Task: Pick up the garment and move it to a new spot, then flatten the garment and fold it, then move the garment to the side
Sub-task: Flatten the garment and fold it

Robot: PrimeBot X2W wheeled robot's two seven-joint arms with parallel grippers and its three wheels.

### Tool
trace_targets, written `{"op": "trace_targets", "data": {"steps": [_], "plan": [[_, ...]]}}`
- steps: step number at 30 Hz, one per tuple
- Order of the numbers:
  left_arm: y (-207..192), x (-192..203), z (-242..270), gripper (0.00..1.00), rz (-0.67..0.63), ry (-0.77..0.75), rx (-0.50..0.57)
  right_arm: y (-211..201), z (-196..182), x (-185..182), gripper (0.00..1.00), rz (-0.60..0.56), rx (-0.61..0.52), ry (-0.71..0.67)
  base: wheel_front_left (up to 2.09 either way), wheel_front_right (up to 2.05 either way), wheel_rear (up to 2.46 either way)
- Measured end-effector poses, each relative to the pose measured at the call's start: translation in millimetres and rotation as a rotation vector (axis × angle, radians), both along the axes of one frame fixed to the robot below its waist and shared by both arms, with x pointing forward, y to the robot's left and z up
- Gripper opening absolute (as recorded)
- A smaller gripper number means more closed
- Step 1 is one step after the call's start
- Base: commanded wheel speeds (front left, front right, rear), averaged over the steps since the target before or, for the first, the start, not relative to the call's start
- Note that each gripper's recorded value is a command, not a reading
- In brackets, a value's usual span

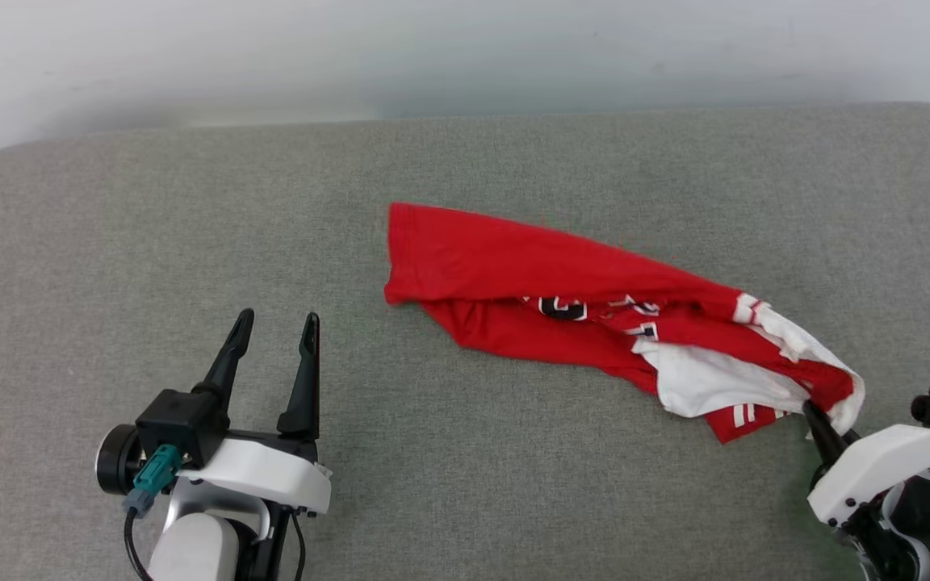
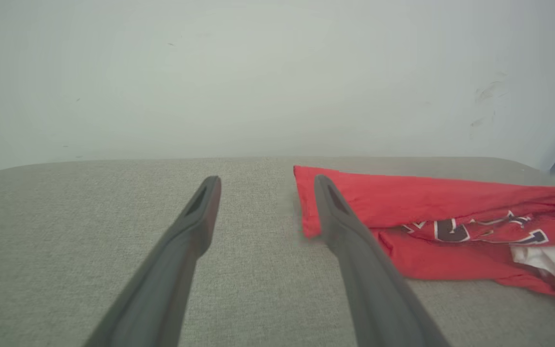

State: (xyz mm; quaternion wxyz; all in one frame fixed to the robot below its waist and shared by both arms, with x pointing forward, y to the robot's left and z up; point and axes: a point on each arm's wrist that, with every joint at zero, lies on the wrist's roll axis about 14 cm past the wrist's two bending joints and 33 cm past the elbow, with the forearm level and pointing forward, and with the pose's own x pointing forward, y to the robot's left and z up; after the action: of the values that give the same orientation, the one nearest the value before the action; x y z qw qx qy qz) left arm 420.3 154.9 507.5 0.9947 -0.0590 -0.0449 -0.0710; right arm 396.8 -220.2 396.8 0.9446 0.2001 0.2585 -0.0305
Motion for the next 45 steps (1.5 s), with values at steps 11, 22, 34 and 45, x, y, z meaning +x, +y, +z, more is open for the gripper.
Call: {"op": "trace_targets", "data": {"steps": [11, 22, 34, 45], "plan": [[-1.1, 6.3, -3.4, 1.0, -0.007, 0.007, 0.003, -33.0, 17.3, 17.3, 1.0, -0.075, -0.1, -0.151, 0.0, 0.0, 0.0], [2.4, -7.2, 7.9, 1.0, 0.011, -0.018, -0.004, -29.3, 86.5, 6.8, 1.0, -0.048, -0.306, -0.471, 0.0, 0.0, 0.0], [-1.2, -18.0, 14.4, 1.0, 0.008, -0.032, -0.01, 8.3, 97.4, -36.1, 1.0, 0.05, -0.325, -0.401, 0.0, 0.0, 0.0], [-1.1, -8.2, 8.3, 1.0, 0.013, -0.018, -0.016, 33.6, 44.9, -21.7, 1.0, 0.331, -0.311, -0.032, 0.0, 0.0, 0.0]]}}
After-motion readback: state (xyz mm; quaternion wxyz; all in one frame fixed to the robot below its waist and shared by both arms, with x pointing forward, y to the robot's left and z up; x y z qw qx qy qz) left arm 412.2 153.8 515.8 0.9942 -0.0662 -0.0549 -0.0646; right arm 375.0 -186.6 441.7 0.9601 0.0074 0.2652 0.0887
